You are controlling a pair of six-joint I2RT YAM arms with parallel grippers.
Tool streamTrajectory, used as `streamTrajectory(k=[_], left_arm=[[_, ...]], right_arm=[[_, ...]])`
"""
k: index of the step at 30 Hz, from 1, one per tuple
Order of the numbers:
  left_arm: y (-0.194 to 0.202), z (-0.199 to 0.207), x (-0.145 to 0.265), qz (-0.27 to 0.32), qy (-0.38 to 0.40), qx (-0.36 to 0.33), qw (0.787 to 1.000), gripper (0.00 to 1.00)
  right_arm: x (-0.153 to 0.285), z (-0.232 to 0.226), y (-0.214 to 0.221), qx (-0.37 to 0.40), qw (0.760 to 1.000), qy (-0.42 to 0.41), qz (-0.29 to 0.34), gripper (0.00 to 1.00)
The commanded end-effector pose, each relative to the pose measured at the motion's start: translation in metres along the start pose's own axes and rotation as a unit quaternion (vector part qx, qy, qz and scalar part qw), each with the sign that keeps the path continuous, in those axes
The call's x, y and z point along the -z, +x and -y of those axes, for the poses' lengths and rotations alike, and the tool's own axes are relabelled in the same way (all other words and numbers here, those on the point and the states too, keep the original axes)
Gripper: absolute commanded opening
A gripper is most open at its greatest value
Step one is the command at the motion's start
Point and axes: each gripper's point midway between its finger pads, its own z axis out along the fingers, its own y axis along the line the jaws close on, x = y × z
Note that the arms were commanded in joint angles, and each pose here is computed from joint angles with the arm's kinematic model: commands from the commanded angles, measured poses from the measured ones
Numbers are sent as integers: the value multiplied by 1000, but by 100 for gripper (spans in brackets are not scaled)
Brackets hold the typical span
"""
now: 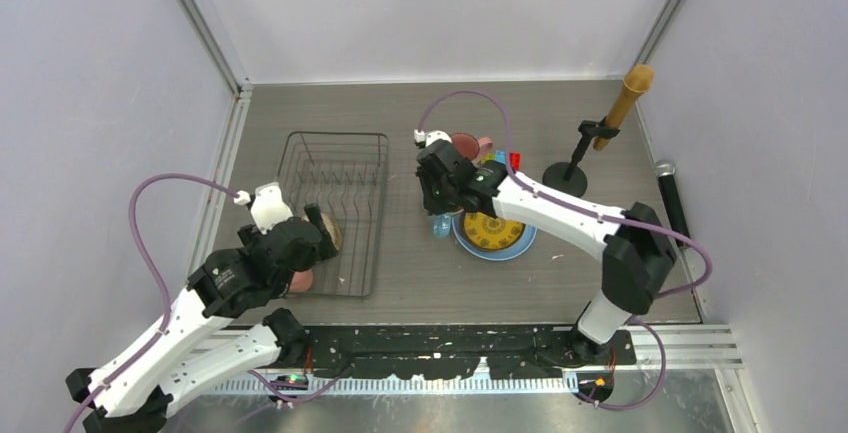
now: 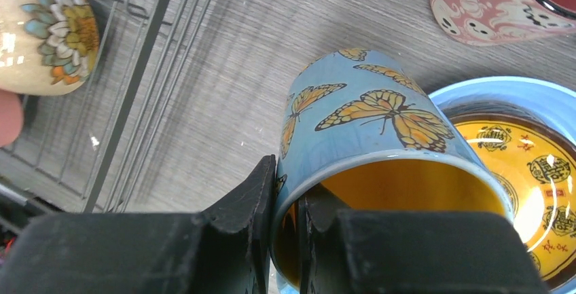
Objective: Unload the mixed dishes from the dish rack
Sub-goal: Place the cup at the center of the board.
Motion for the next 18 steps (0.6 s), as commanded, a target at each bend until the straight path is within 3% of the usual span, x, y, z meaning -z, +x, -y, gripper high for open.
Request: streamTrajectory(k=[1, 18], left_arm=[[-12, -8, 5, 17, -24, 0, 1000, 100], [-9, -16, -2, -7, -97, -49, 994, 100]], right_arm=[[1, -8, -48, 14, 998, 23, 58, 1], [-50, -14, -35, 44, 998, 50, 2, 1]])
